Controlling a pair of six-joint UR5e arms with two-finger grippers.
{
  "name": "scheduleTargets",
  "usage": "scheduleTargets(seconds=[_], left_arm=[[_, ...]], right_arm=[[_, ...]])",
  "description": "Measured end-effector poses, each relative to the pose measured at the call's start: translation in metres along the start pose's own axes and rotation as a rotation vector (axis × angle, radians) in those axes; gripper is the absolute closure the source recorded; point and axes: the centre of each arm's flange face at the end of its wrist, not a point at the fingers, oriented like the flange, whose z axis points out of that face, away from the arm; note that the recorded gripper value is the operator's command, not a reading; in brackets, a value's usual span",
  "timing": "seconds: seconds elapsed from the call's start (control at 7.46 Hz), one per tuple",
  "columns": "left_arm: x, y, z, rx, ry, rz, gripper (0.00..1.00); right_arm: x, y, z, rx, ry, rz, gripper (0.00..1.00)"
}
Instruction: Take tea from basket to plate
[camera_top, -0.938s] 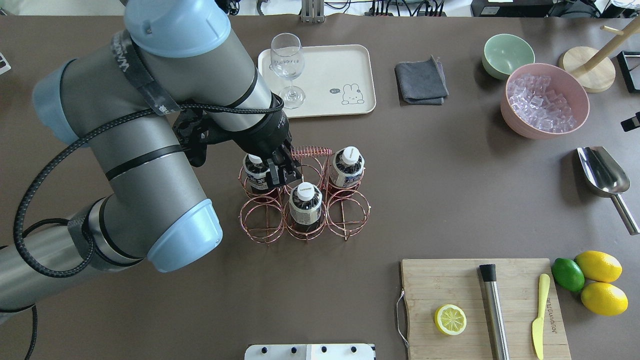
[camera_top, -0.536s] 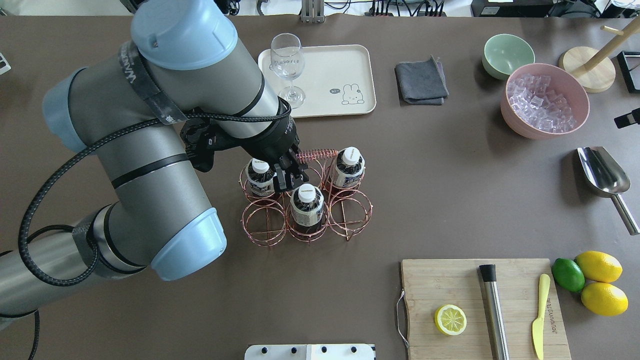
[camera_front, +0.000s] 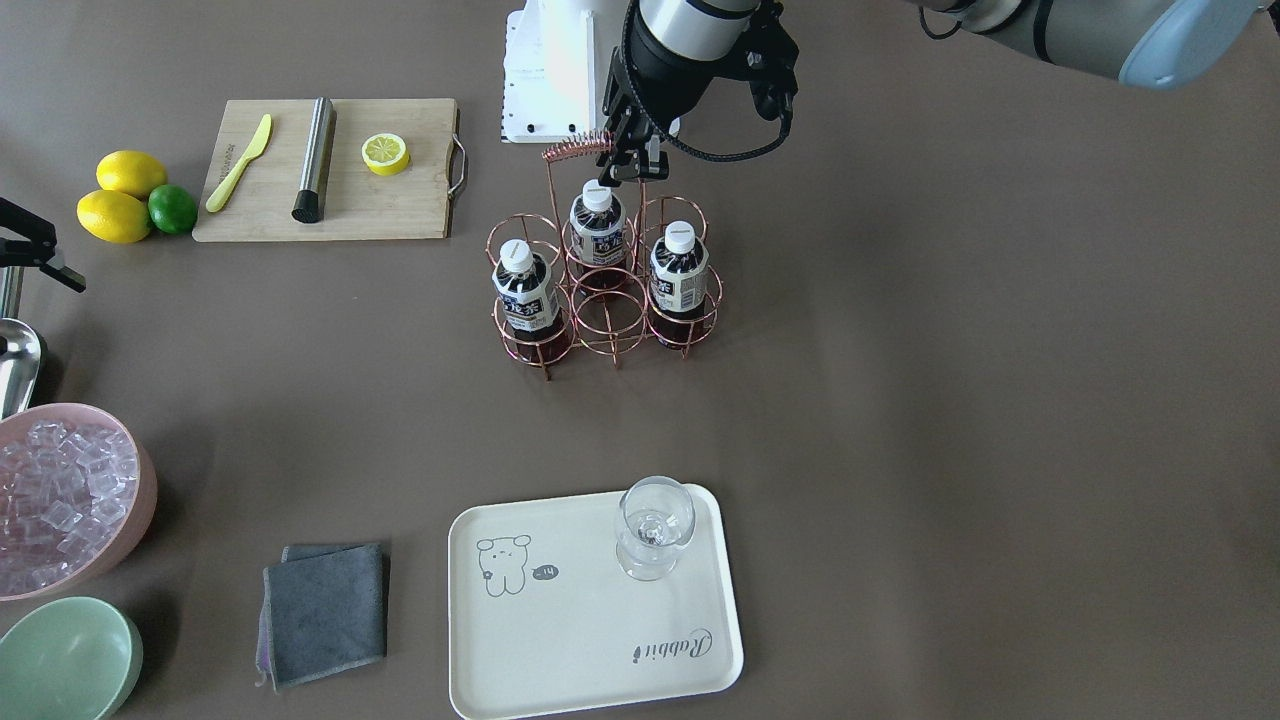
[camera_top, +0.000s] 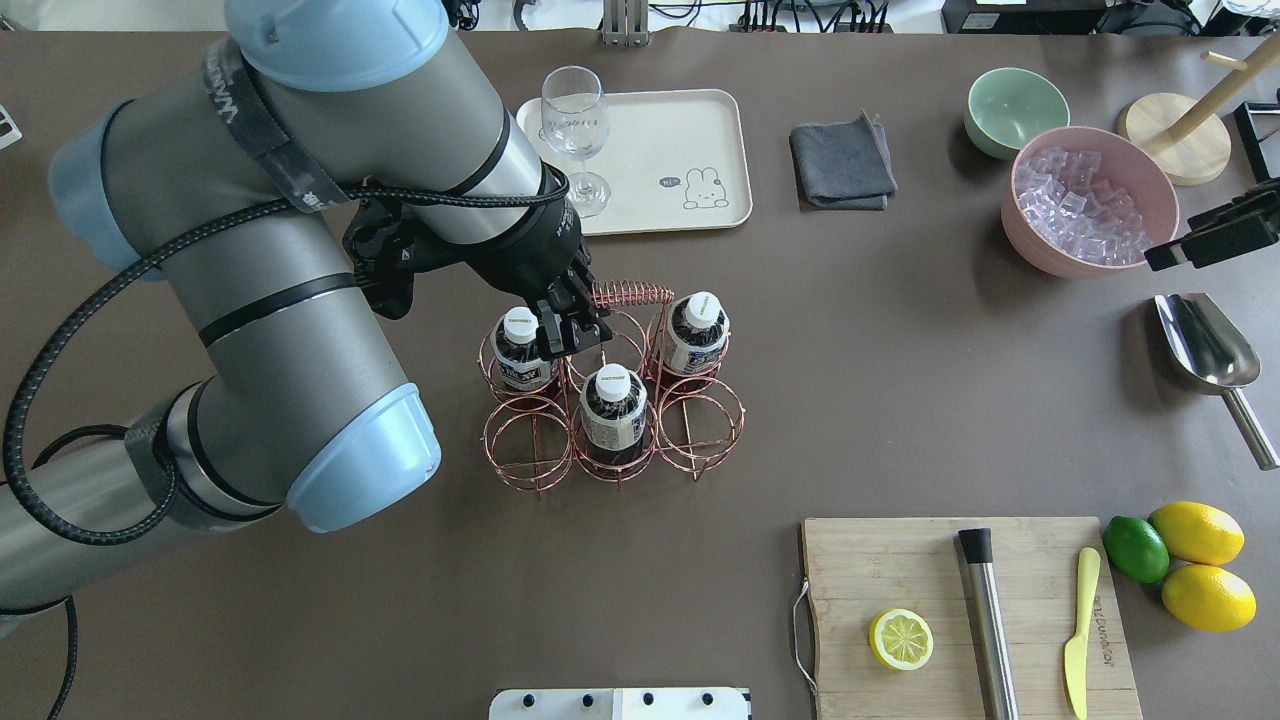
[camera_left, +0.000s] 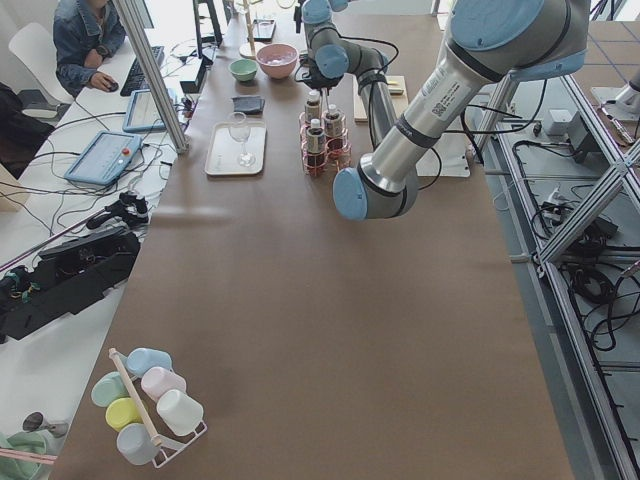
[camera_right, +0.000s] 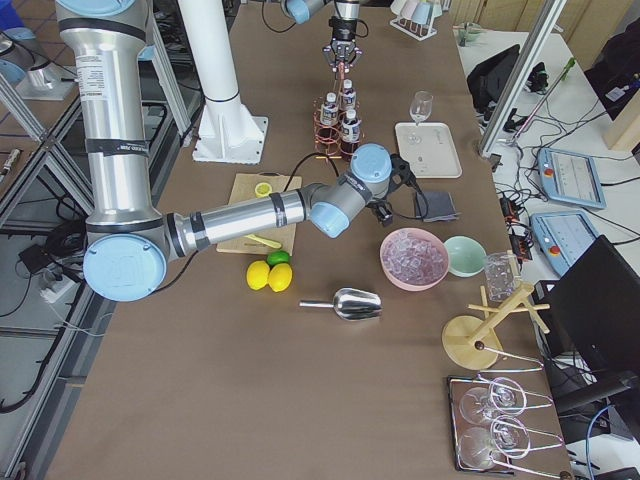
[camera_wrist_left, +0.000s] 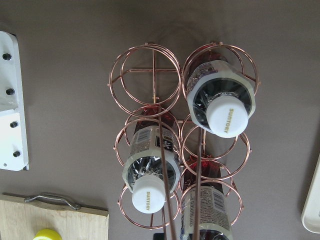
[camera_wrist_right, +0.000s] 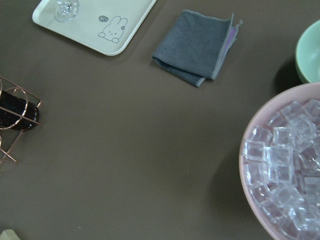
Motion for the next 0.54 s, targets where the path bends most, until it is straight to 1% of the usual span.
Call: scheduleTargets(seconds=[0.13, 0.27, 0.4, 0.54], left_arm=[[0.0, -0.002, 0.0, 0.001, -0.001, 0.0, 1.0], [0.001, -0.005, 0.002, 0.006, -0.002, -0.003, 1.0], [0.002, -0.008, 0.004, 0.01, -0.002, -0.005, 1.0], [0.002, -0.011, 0.005, 0.014, -0.003, -0.009, 1.0]], right_arm=[[-0.023, -0.014, 0.008, 0.028, -0.033, 0.004, 0.01], [-0.043, -0.02, 0.018, 0.064, -0.066, 0.01, 0.01], [-0.065, -0.022, 0.032, 0.118, -0.093, 0.005, 0.01], [-0.088, -0.02, 0.05, 0.175, -0.116, -0.028, 0.01]])
